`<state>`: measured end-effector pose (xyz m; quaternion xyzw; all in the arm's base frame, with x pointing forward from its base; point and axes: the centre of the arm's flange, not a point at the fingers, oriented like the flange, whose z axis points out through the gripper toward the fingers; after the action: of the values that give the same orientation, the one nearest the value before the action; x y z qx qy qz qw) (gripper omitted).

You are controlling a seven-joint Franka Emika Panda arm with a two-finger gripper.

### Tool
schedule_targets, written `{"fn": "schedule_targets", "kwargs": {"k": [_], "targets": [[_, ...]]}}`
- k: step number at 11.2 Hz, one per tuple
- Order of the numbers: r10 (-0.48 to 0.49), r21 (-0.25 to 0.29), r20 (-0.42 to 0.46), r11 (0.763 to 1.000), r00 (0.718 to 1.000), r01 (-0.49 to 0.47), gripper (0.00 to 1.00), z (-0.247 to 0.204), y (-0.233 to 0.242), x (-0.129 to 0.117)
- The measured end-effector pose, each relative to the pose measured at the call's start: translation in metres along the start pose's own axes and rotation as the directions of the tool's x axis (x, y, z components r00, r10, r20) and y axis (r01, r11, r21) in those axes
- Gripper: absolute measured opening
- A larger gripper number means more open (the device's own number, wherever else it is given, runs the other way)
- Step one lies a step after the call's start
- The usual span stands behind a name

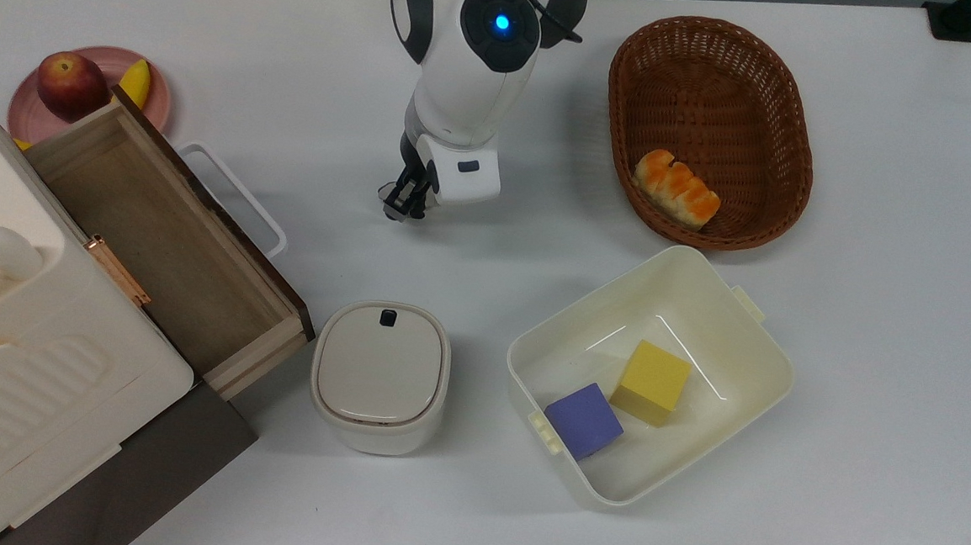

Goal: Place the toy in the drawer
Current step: 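Close the gripper on the panda toy and lift it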

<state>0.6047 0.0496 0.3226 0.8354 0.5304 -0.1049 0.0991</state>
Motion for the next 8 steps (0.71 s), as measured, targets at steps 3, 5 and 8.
{"fn": "schedule_targets", "kwargs": {"k": [3,5,8], "targets": [[-0.015,-0.007,0.018,1.000,1.000,0.015,0.49,0.0047,0.0001,0.0015],[-0.017,-0.012,0.020,1.000,1.000,0.017,0.40,0.0042,0.0014,0.0020],[-0.017,-0.012,0.020,1.000,1.000,0.017,0.40,0.0042,0.0015,0.0020]]}}
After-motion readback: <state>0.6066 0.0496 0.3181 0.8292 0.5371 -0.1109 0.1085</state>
